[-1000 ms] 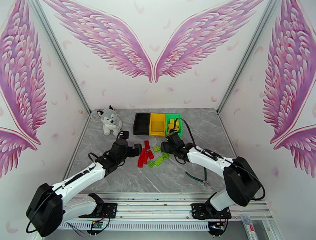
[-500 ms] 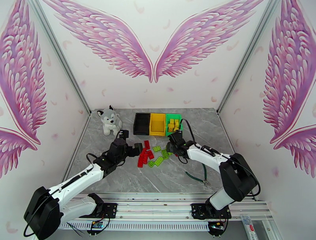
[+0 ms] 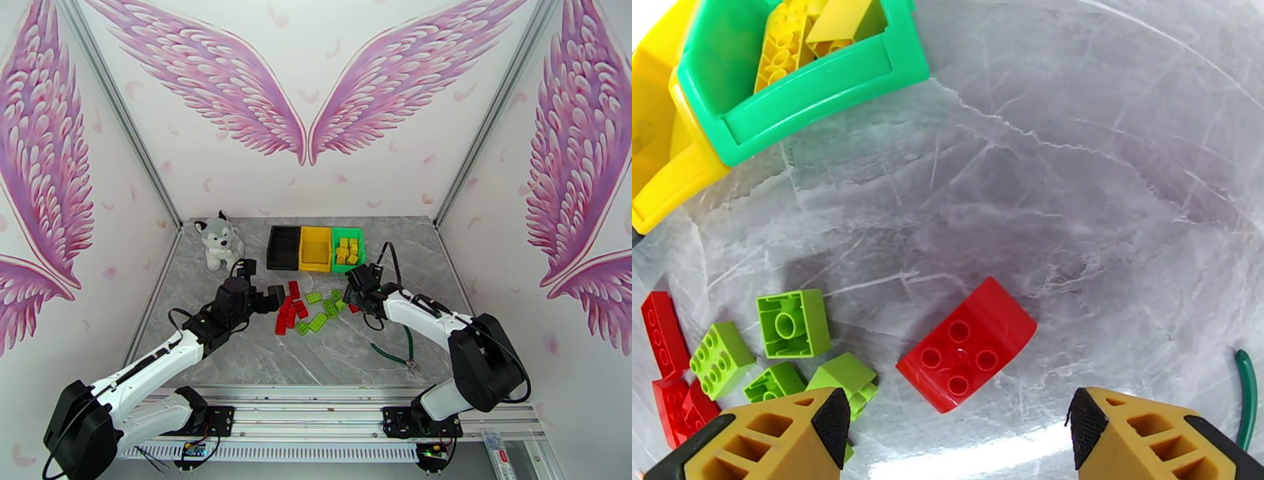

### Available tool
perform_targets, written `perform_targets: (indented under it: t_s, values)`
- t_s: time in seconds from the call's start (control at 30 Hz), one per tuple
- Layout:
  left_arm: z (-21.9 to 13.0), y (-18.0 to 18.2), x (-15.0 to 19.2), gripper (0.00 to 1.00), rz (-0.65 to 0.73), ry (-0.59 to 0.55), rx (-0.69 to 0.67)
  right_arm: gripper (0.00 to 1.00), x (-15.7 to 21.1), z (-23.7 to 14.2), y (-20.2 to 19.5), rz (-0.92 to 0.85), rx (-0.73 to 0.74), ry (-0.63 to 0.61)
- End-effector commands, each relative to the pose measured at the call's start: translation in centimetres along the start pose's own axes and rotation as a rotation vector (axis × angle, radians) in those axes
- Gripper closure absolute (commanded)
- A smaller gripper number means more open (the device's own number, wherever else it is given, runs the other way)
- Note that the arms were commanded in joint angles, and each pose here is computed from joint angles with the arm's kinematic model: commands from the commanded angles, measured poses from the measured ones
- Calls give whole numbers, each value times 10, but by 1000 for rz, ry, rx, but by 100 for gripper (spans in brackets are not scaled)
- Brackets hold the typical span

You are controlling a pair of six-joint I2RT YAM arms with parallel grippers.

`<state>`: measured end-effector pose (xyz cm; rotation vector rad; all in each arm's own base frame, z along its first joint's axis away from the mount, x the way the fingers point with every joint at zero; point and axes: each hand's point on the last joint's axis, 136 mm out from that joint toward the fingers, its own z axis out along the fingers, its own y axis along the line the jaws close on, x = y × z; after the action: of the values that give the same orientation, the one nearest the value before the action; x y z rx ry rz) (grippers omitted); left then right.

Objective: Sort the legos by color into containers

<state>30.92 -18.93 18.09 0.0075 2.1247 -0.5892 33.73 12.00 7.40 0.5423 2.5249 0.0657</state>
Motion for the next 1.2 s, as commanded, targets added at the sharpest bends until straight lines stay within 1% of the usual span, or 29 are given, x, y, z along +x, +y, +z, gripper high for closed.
perform_targets:
  t_s: [0.0, 0.1, 0.23, 0.33, 0.57, 0.73, 0.97, 1.07, 1.17]
  values:
    - [-1, -4, 2, 3, 3, 12, 14, 21, 2, 9, -3, 65, 18, 12]
    - [-2, -2, 0, 3, 11, 4, 3, 20, 7, 18, -1, 83, 21, 34]
    - [-3, -2, 0, 3, 16, 1, -2, 16, 16, 30, 6, 100, 2, 70]
    - [-3, -2, 0, 3, 17, 3, -2, 16, 19, 38, 10, 106, 1, 88]
    - [0, -5, 2, 3, 20, 12, 6, 18, 14, 45, 8, 100, 33, 63]
    - [0, -5, 3, 3, 24, 13, 2, 24, 11, 55, 15, 69, 53, 71]
    - [1, -4, 4, 3, 25, 12, -3, 30, 8, 61, 24, 15, 83, 71]
    - [2, -2, 4, 3, 24, 14, -13, 34, 12, 63, 24, -11, 99, 76]
    - [5, 0, 6, 2, 24, 21, -27, 41, 17, 66, 20, -27, 118, 86]
